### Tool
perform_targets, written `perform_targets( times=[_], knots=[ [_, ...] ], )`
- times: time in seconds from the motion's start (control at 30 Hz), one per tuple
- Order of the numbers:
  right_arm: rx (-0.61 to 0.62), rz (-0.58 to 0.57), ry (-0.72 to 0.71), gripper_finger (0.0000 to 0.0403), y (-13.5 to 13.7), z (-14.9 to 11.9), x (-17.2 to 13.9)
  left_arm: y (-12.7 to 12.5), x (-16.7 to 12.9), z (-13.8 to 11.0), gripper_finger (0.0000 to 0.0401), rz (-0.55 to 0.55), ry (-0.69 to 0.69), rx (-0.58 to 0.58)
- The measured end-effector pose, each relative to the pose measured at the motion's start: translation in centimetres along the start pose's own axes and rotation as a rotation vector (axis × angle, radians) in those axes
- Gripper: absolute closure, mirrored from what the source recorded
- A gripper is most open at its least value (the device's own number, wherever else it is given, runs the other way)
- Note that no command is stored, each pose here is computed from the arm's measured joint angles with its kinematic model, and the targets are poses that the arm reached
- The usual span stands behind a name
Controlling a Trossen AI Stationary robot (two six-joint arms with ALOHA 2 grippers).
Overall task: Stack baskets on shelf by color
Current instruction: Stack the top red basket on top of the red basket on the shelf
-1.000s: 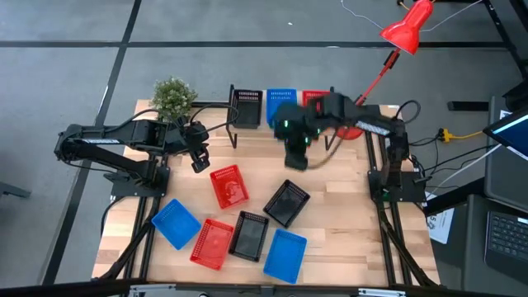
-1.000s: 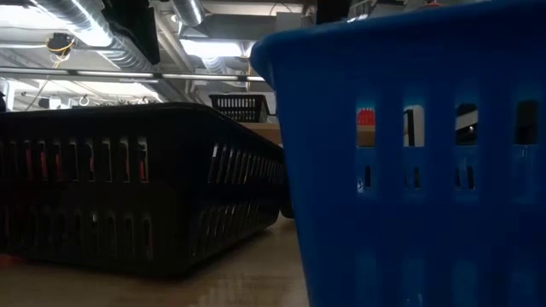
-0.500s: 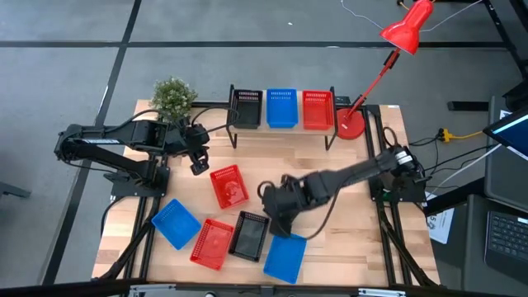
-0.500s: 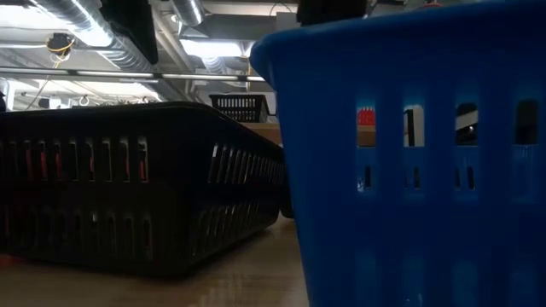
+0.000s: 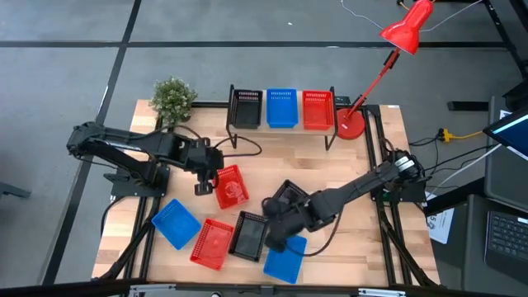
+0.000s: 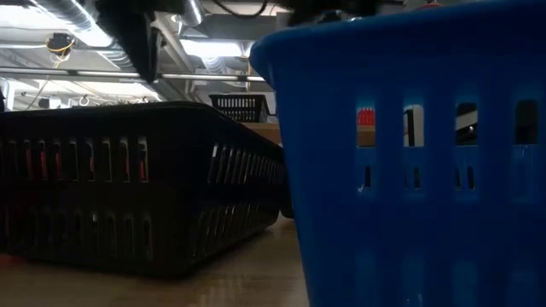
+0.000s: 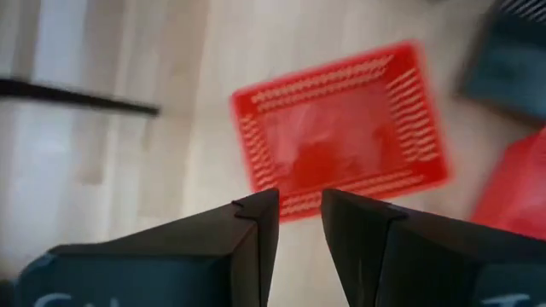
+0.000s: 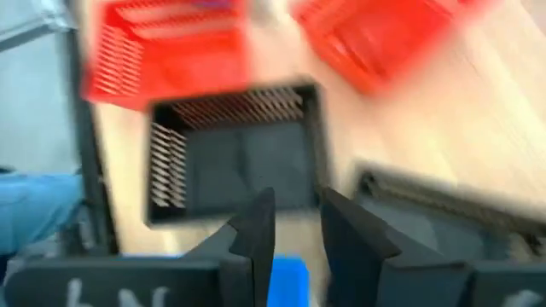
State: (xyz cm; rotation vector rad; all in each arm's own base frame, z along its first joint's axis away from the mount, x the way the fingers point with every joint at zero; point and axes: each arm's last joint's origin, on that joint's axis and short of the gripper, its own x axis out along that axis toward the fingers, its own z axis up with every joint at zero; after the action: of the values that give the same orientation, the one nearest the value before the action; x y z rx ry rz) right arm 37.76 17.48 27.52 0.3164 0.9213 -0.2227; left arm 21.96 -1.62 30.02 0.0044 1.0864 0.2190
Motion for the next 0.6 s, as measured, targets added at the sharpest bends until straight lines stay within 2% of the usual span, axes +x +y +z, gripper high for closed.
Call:
perform_targets(
  times=[0.1, 0.2, 0.4, 0.6],
  knots=[
    [-0.125, 0.121, -0.062, 0.0308, 0.3, 1.5, 2.6, 0.1, -0.5, -0.3, 0.0317, 0.066, -0.013, 0.01],
    [-0.21, 0.162, -0.114, 0.0308, -0.7, 3.2, 5.2, 0.6, -1.8, -0.8, 0.0317, 0.062, -0.057, -0.002],
    [-0.306, 0.104, -0.048, 0.0308, -5.3, 4.8, 10.8, 1.4, -4.2, -2.0, 0.0317, 0.054, -0.129, -0.023],
    [-0.462, 0.067, -0.027, 0.0308, -7.2, 5.1, 13.0, 2.0, -5.4, -3.0, 0.0317, 0.065, -0.163, -0.039]
  ],
)
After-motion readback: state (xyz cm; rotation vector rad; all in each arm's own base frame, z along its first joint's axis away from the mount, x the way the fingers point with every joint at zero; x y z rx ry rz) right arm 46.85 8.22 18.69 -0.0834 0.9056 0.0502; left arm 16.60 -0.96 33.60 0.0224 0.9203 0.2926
